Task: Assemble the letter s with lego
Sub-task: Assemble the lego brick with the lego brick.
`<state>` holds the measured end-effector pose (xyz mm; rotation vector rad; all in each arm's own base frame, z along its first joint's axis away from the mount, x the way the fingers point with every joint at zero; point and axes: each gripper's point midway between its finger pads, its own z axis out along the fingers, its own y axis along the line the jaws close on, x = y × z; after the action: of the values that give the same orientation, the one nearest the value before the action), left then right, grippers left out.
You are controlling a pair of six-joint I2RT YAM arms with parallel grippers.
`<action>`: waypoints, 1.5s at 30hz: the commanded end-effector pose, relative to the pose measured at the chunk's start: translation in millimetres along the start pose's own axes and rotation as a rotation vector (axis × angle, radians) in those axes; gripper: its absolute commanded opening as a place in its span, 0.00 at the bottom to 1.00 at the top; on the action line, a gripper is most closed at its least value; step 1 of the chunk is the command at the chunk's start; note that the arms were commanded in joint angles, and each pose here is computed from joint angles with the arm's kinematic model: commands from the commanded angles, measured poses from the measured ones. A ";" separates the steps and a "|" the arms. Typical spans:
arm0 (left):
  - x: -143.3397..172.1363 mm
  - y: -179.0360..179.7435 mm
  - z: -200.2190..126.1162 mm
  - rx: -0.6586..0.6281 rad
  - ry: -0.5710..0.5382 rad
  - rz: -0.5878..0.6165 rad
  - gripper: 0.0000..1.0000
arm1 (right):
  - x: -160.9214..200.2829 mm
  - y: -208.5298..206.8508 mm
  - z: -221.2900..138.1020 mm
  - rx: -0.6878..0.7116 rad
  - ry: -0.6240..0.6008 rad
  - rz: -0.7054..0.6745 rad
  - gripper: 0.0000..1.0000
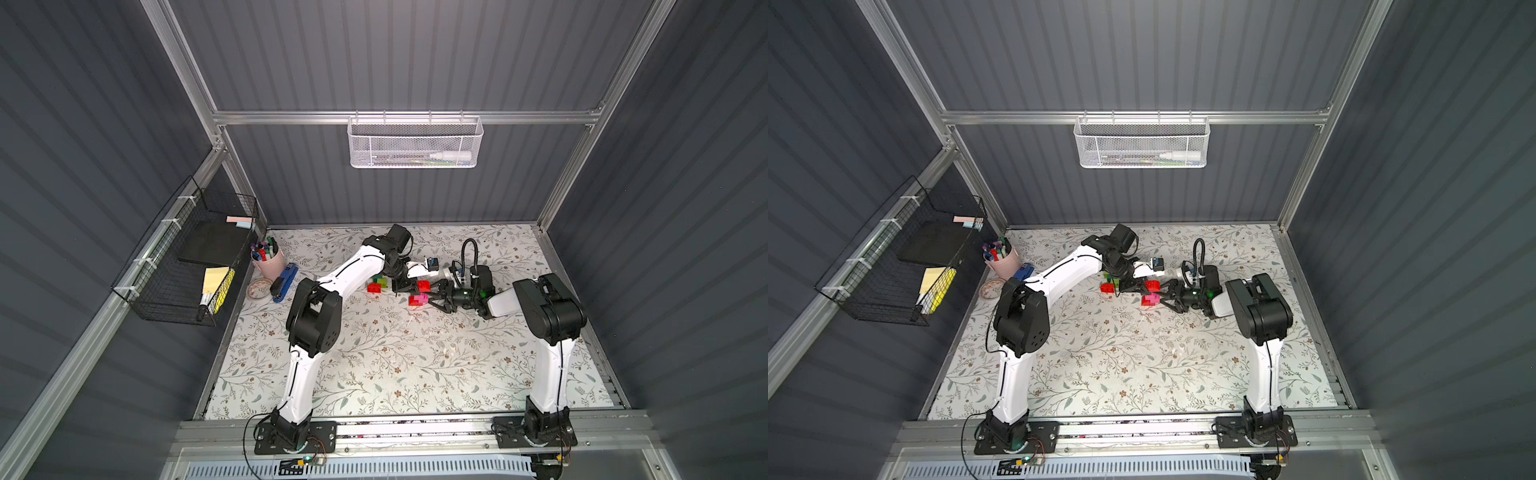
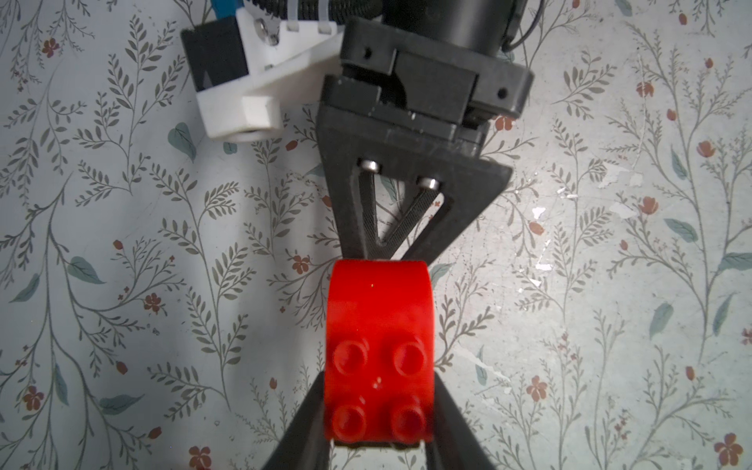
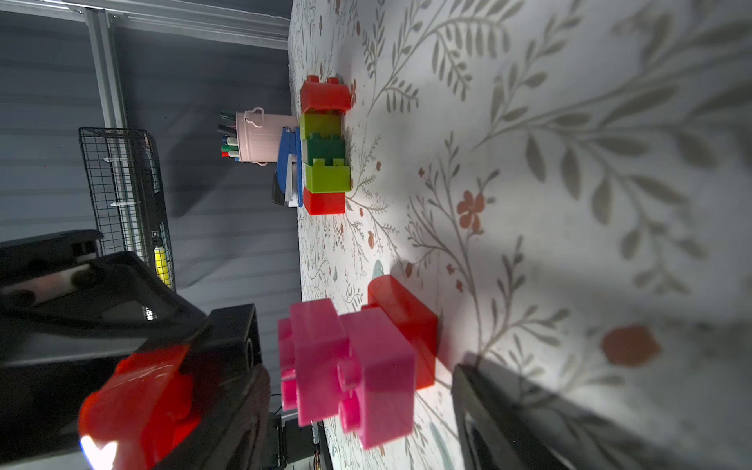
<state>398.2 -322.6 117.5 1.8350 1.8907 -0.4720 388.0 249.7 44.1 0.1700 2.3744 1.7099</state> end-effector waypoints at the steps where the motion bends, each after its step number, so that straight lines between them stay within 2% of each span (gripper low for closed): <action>1: 1.1 3.5 -1.3 0.014 -0.001 0.006 0.28 | 1.2 -5.3 6.6 -0.003 0.020 0.018 0.72; 16: 8.9 2.1 5.8 0.028 0.020 -0.006 0.28 | 4.4 -17.2 9.7 0.010 0.033 0.037 0.65; 27: 11.7 4.2 9.7 0.032 0.033 -0.005 0.28 | 10.3 -27.2 8.2 0.059 0.049 0.032 0.64; 37: 24.3 6.2 13.9 0.025 0.097 -0.009 0.28 | 12.4 -30.1 8.6 0.065 0.059 0.037 0.64; 45: 27.5 -1.3 16.5 0.056 0.096 -0.016 0.28 | 13.6 -31.8 9.3 0.062 0.060 0.047 0.63</action>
<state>406.7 -316.2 105.2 1.8647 1.9262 -0.4245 391.3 253.5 41.7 0.0881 2.3746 1.7146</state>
